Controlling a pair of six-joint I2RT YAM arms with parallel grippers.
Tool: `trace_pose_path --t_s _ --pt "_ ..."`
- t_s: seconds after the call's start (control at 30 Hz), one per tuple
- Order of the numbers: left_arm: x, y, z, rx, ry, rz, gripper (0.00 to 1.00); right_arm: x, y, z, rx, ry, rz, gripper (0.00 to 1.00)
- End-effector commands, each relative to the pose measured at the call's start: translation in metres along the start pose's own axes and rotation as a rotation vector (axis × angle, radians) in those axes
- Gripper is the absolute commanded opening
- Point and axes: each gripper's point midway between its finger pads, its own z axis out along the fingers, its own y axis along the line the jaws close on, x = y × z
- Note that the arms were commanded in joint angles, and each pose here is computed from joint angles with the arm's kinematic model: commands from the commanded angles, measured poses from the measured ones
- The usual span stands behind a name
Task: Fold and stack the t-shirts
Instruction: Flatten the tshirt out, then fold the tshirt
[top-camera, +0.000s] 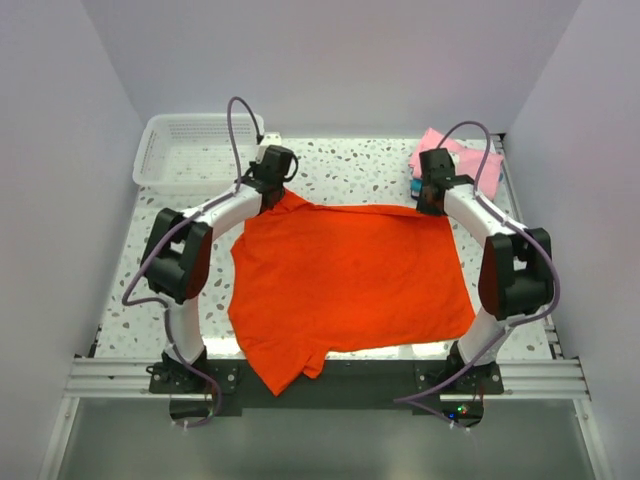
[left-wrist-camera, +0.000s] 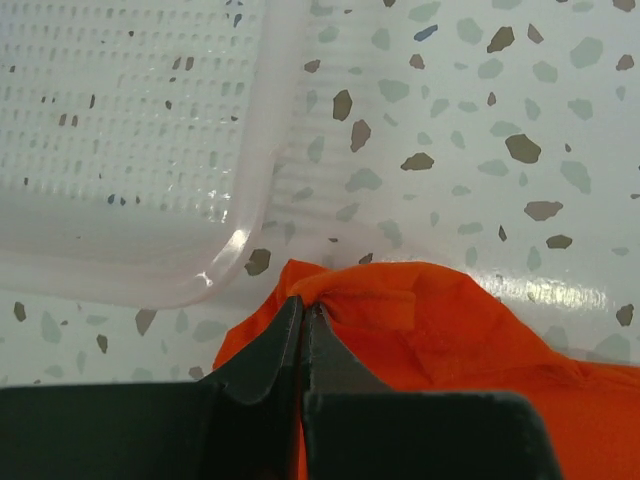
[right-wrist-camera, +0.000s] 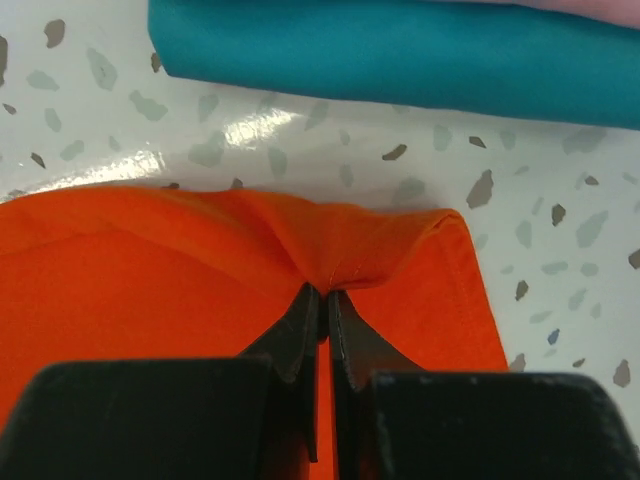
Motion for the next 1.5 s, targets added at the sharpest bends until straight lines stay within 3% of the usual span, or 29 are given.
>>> trace_pose_path --t_s 0.0,0.3,0.5,0.87,1.33,1.47 --pt "-0.049 -0.018 0.009 0.061 -0.116 -0.122 0.0 -0.051 0.027 -0.002 -0.081 -0.128 0.05 0.0" --pt "-0.038 -0.017 0.016 0.072 -0.082 -0.142 0.0 -0.043 0.025 0.019 -0.048 -0.078 0.032 0.0" --pt "-0.044 -0.005 -0.02 0.116 -0.1 -0.199 0.0 -0.042 0.018 0.01 -0.04 -0.076 0.031 0.0" --pt "0.005 0.022 -0.073 0.128 -0.002 -0.311 0.0 -0.042 0.008 -0.01 -0.052 -0.085 0.006 0.0" --pt "0.057 0.055 -0.16 -0.077 0.035 -0.382 0.0 -0.04 -0.007 -0.033 -0.03 -0.041 -0.053 0.0" --pt "0.069 0.062 -0.178 -0.059 0.049 -0.399 0.0 -0.043 -0.012 -0.041 -0.02 -0.037 -0.071 0.0"
